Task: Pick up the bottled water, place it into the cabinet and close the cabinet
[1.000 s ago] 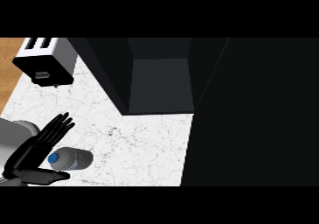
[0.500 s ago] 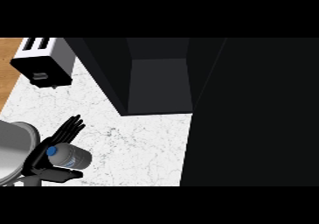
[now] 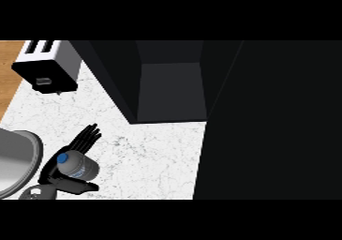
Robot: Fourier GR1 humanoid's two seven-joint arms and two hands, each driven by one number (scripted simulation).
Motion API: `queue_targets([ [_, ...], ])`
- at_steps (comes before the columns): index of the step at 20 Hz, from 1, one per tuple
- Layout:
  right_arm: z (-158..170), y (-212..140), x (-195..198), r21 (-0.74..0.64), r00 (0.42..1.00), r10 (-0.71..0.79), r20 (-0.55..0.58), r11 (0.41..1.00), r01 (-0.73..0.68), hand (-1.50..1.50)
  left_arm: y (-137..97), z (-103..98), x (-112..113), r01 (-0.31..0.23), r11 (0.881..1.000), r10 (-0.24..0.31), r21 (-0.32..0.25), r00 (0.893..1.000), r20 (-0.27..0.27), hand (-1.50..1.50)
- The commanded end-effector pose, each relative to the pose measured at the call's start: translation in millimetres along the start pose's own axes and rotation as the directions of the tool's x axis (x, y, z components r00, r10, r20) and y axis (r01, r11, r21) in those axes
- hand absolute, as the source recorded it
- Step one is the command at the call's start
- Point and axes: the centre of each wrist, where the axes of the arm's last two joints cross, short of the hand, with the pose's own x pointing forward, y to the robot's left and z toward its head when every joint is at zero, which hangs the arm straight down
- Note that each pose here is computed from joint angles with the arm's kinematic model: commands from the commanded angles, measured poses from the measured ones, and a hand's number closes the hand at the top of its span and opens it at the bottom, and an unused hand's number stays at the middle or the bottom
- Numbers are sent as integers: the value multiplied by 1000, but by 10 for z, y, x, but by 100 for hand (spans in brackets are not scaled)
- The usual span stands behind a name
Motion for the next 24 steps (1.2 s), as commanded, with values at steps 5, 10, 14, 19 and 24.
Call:
queue_targets([
  [5,191,-54,215,-27,999,-7,32,1000,8,-150,-123,-57,-157,-215,959,232,-186,970,78,150],
  [10,168,-113,128,-43,999,27,30,999,-25,-150,-309,-165,-246,-234,941,257,-243,964,65,150],
  [14,212,-155,112,-54,1000,24,20,998,-23,-150,-427,-285,-156,-87,961,146,-263,966,215,150],
  [19,260,-207,45,-89,999,51,12,995,-50,-150,-470,-272,-140,-76,950,154,-304,957,244,150],
  [24,306,-361,205,-110,995,99,20,989,-96,-150,-762,-519,-315,-104,987,73,121,969,238,150],
])
